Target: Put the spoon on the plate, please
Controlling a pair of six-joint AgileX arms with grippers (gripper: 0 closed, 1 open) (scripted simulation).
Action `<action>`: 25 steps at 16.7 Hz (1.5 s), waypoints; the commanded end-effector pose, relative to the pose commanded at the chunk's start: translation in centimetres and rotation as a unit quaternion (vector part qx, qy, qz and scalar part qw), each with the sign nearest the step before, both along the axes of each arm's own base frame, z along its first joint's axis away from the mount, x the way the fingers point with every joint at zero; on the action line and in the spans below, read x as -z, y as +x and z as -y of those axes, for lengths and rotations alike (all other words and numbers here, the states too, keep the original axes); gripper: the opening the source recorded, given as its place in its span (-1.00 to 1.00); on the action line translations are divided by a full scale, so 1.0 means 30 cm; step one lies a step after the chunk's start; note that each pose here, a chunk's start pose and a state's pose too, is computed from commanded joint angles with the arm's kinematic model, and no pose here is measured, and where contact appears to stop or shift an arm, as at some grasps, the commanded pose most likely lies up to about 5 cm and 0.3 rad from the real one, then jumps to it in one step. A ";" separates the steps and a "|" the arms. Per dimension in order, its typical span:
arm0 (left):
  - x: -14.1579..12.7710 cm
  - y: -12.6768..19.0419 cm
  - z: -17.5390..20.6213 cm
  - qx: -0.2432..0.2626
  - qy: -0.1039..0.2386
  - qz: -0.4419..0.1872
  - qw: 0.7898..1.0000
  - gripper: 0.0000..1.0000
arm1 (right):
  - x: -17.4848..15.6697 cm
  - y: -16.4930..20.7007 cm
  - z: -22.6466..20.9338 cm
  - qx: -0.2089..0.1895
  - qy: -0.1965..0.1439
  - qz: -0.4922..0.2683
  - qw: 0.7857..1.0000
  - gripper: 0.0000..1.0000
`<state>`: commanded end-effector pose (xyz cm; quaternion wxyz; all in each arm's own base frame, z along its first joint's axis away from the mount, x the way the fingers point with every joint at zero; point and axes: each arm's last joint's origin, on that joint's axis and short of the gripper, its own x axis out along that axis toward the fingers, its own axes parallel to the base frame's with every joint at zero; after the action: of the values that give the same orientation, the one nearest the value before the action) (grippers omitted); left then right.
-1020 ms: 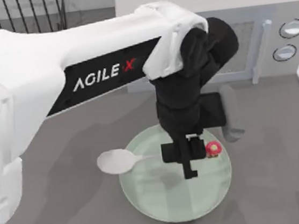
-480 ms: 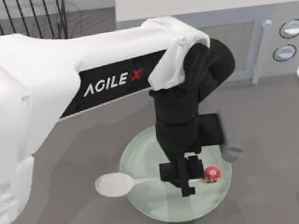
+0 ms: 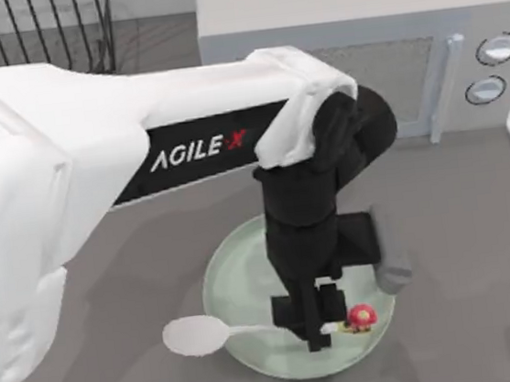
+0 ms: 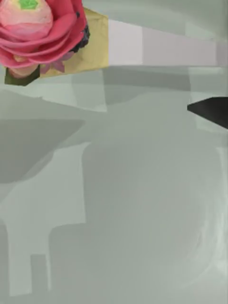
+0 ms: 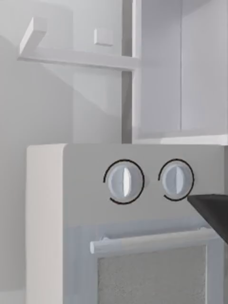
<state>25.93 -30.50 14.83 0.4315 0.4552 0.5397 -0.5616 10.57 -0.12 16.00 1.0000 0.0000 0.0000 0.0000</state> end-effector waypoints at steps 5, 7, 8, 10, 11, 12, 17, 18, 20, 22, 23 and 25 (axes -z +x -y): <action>-0.017 0.027 0.009 -0.003 -0.018 0.053 0.998 -1.00 | 0.000 0.000 0.000 0.000 0.000 0.000 1.000 1.00; -0.025 0.041 0.014 -0.006 -0.024 0.081 0.996 -1.00 | 0.000 0.000 0.000 0.000 0.000 0.000 1.000 1.00; -0.025 0.048 0.016 -0.008 -0.026 0.094 0.995 -1.00 | 0.000 0.000 0.000 0.000 0.000 0.000 1.000 1.00; -0.011 0.057 0.018 -0.010 -0.024 0.110 0.994 -1.00 | 0.000 0.000 0.000 0.000 0.000 0.000 1.000 1.00; 0.006 0.059 0.017 -0.011 -0.019 0.111 0.994 -1.00 | 0.000 0.000 0.000 0.000 0.000 0.000 1.000 1.00; 0.027 0.058 0.015 -0.011 -0.013 0.109 0.994 -1.00 | 0.000 0.000 0.000 0.000 0.000 0.000 1.000 1.00; 0.029 0.058 0.015 -0.011 -0.013 0.108 0.994 -1.00 | 0.000 0.000 0.000 0.000 0.000 0.000 1.000 1.00; 0.029 0.058 0.015 -0.011 -0.013 0.108 0.994 -0.85 | 0.000 0.000 0.000 0.000 0.000 0.000 1.000 1.00; 0.029 0.058 0.015 -0.011 -0.013 0.108 0.994 -0.55 | 0.000 0.000 0.000 0.000 0.000 0.000 1.000 1.00; 0.029 0.058 0.015 -0.011 -0.013 0.108 0.994 -0.25 | 0.000 0.000 0.000 0.000 0.000 0.000 1.000 1.00; 0.029 0.058 0.015 -0.011 -0.013 0.108 0.994 -0.10 | 0.000 0.000 0.000 0.000 0.000 0.000 1.000 1.00; 0.029 0.058 0.015 -0.011 -0.013 0.108 0.994 0.21 | 0.000 0.000 0.000 0.000 0.000 0.000 1.000 1.00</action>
<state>27.66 -30.95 13.96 0.4991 0.5019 0.4875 -0.5112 10.57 -0.12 16.00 1.0000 0.0000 0.0000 0.0000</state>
